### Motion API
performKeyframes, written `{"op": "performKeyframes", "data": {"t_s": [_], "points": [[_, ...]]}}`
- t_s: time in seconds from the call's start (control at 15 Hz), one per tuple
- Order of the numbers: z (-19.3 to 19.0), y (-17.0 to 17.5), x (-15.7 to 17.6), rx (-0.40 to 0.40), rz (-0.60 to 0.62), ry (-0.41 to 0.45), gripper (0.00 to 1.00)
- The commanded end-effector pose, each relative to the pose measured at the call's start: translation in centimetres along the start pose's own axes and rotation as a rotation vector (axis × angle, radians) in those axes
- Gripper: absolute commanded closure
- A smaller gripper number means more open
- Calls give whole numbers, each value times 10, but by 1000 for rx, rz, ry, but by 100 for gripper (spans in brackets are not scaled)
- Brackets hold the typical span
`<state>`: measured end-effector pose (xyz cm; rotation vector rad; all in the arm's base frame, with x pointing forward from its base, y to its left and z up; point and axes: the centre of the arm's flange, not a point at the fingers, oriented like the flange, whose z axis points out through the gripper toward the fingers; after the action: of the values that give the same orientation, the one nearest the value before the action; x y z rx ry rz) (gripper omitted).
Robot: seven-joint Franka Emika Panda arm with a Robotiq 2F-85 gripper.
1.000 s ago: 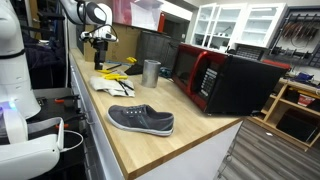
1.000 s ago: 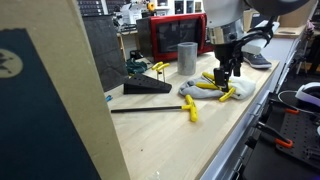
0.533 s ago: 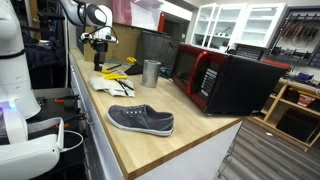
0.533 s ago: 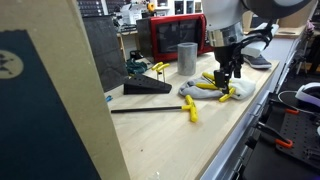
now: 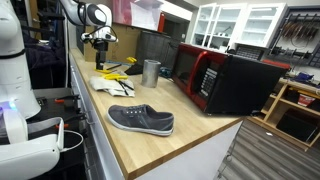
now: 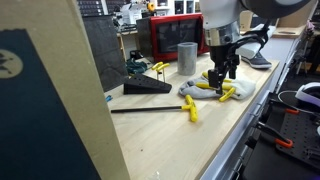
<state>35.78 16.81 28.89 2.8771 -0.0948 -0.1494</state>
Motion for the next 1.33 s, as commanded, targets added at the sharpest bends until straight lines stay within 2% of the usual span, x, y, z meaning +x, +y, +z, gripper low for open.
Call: {"op": "performKeyframes", "data": {"t_s": [0.0, 0.53, 0.6, 0.67, 1.07, 1.13, 1.27], "points": [[10, -18, 8, -5, 21, 8, 0], [34, -17, 11, -73, 55, 38, 0], [35, -17, 11, -79, 54, 42, 25], [35, -17, 11, -84, 55, 47, 26], [34, -16, 11, -102, 57, 61, 70], [33, -16, 11, -103, 55, 62, 75], [31, -16, 10, -102, 50, 66, 76]]}}
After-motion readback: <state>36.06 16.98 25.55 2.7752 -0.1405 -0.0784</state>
